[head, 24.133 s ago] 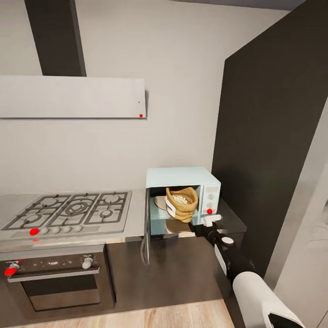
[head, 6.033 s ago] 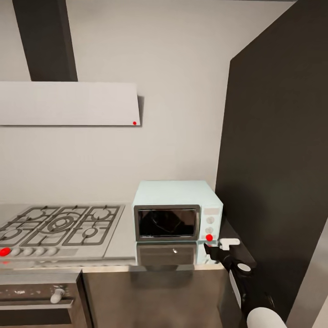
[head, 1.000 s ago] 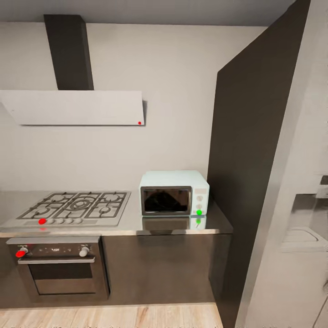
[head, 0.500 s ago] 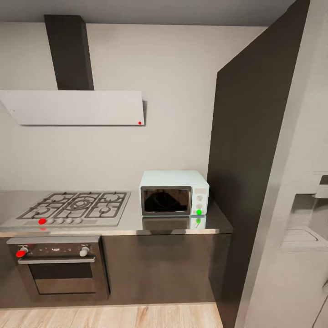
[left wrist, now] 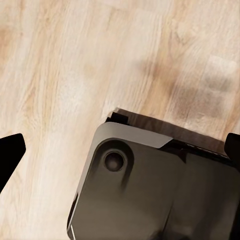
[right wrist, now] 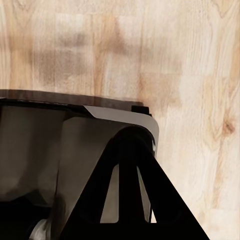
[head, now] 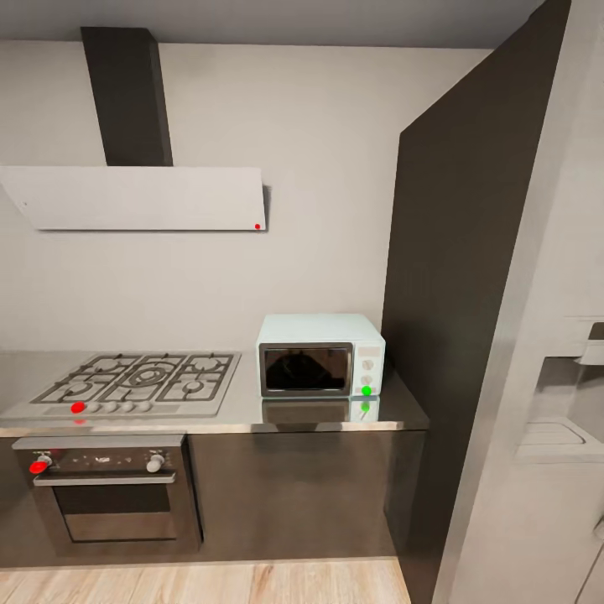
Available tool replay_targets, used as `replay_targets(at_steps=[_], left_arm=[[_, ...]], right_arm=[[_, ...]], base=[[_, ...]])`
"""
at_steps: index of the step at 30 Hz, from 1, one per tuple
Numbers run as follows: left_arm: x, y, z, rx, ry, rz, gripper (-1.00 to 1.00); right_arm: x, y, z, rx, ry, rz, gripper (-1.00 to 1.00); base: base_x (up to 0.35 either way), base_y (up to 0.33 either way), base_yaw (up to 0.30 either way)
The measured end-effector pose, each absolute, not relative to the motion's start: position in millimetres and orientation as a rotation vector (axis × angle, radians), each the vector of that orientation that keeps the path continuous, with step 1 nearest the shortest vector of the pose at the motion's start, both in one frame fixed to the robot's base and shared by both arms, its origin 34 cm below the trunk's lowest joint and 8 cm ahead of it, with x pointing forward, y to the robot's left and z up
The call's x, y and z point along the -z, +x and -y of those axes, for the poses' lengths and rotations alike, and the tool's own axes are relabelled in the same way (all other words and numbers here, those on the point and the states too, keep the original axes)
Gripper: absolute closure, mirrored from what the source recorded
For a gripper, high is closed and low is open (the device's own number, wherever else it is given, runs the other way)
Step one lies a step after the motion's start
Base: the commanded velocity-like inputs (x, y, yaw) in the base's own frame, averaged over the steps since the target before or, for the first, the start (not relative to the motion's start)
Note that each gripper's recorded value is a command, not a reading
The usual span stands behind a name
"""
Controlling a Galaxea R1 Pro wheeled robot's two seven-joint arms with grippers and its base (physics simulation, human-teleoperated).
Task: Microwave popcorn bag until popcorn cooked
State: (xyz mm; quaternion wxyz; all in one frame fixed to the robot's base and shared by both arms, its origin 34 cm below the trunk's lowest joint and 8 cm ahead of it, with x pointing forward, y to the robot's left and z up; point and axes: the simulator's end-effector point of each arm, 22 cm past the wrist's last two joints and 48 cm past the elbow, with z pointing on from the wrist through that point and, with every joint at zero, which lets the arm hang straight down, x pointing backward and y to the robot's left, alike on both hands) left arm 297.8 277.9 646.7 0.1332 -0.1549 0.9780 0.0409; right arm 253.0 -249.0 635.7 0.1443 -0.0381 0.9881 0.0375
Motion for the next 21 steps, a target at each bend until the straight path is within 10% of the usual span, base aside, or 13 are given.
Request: replay_targets(at_steps=[21], left_arm=[[-646.7,297.8,-277.9,-0.119,-0.450,-2.836,-1.00]], right_arm=[[-635.6,251.2,237.6,-0.109,-0.304,-2.830,1.00]], base=[[0.000,0.000,0.000]])
